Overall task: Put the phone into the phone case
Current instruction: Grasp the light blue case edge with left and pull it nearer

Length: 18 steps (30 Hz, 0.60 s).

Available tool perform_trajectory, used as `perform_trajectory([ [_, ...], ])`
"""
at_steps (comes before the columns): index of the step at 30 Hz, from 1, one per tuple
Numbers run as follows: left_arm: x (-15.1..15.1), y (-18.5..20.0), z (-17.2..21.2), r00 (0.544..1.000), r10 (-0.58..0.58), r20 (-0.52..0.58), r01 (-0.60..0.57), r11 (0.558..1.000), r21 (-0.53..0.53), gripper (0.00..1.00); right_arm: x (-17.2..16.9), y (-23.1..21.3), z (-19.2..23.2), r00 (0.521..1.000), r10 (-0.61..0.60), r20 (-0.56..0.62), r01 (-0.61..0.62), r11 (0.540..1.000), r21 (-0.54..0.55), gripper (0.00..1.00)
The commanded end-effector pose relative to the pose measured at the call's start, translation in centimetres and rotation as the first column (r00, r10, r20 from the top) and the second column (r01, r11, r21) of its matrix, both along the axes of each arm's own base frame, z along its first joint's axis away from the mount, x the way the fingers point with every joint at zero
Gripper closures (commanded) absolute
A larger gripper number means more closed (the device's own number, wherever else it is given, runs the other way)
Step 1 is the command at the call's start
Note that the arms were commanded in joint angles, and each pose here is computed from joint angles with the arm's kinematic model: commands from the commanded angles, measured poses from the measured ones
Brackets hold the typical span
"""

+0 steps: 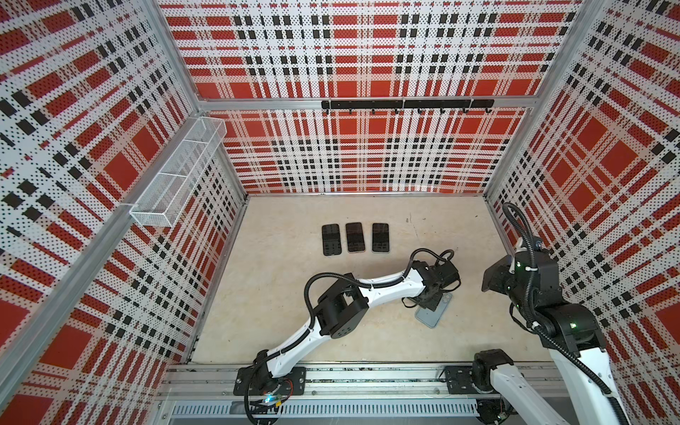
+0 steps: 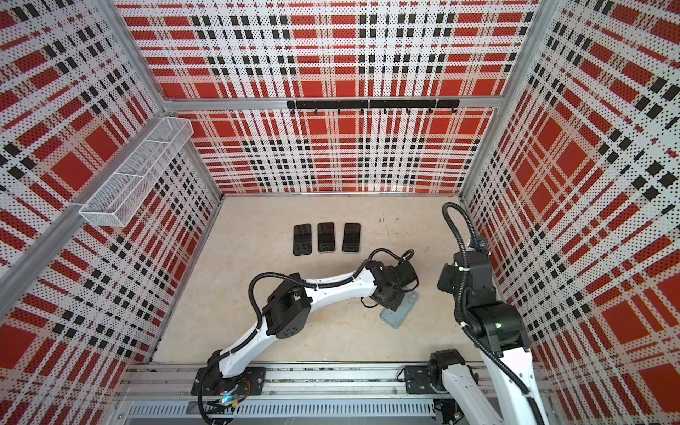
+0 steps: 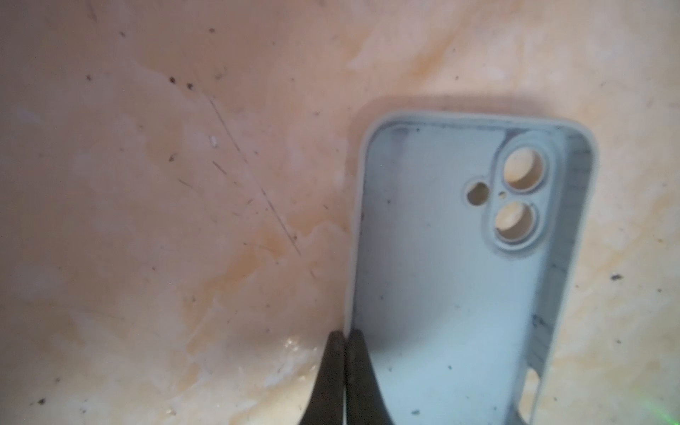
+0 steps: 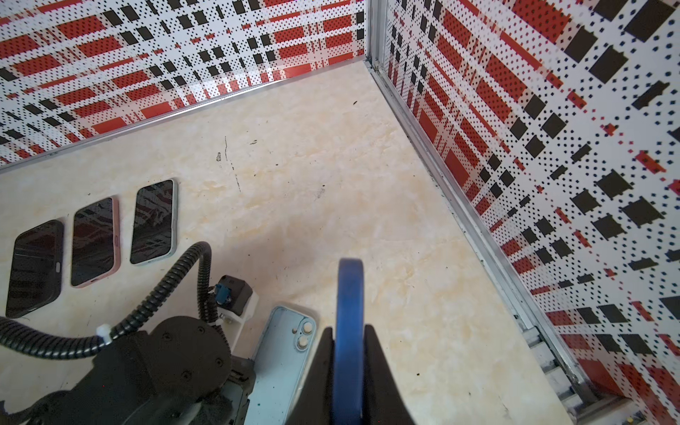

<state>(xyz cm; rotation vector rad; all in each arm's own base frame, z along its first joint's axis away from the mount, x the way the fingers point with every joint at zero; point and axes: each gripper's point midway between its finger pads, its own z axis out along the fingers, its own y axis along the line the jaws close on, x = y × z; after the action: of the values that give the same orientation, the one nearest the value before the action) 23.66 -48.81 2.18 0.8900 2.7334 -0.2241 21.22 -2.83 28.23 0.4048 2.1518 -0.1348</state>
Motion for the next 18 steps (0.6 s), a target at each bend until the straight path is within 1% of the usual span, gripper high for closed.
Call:
perform_trajectory([
  [1, 1.1, 1.3, 2.3, 0.997, -0.036, 0.071, 0.036, 0.999, -0.001, 0.96, -0.2, -0.2, 2.8, 0.994, -0.010, 0.105, 0.009, 1.000, 0.010, 1.00],
  [4, 2.2, 2.6, 6.2, 0.981, -0.138, 0.136, 0.147, 0.988, -0.051, 0.98, -0.4, 0.1, 2.9, 0.994, 0.007, 0.111, -0.010, 1.000, 0.027, 1.00],
  [6, 2.7, 4.4, 8.7, 0.946, -0.254, 0.200, 0.266, 0.963, -0.033, 1.00, -0.5, 0.5, 2.9, 0.993, 0.026, 0.111, -0.030, 0.999, 0.037, 1.00],
  [8, 3.3, 6.8, 10.5, 0.913, -0.325, 0.247, 0.333, 0.943, 0.010, 1.00, -0.7, 0.8, 2.8, 0.993, 0.045, 0.112, -0.050, 0.998, 0.049, 1.00],
  [9, 3.4, 8.0, 11.1, 0.898, -0.362, 0.251, 0.371, 0.929, 0.016, 1.00, -0.7, 1.1, 2.9, 0.992, 0.059, 0.113, -0.066, 0.996, 0.059, 1.00],
  [11, 3.7, 10.0, 11.9, 0.880, -0.403, 0.252, 0.412, 0.911, 0.018, 1.00, -0.9, 1.6, 2.8, 0.990, 0.082, 0.114, -0.091, 0.993, 0.080, 1.00],
  [14, 3.2, 12.2, 12.4, 0.837, -0.490, 0.242, 0.502, 0.865, 0.015, 1.00, -1.0, 2.8, 2.9, 0.984, 0.130, 0.125, -0.145, 0.982, 0.123, 1.00],
  [17, 2.3, 13.1, 12.0, 0.770, -0.583, 0.259, 0.591, 0.805, 0.055, 1.00, -1.0, 4.0, 2.5, 0.977, 0.174, 0.120, -0.194, 0.965, 0.178, 1.00],
  [18, 1.9, 13.2, 11.6, 0.741, -0.621, 0.255, 0.624, 0.777, 0.080, 1.00, -0.9, 4.5, 2.3, 0.975, 0.192, 0.116, -0.212, 0.957, 0.198, 1.00],
])
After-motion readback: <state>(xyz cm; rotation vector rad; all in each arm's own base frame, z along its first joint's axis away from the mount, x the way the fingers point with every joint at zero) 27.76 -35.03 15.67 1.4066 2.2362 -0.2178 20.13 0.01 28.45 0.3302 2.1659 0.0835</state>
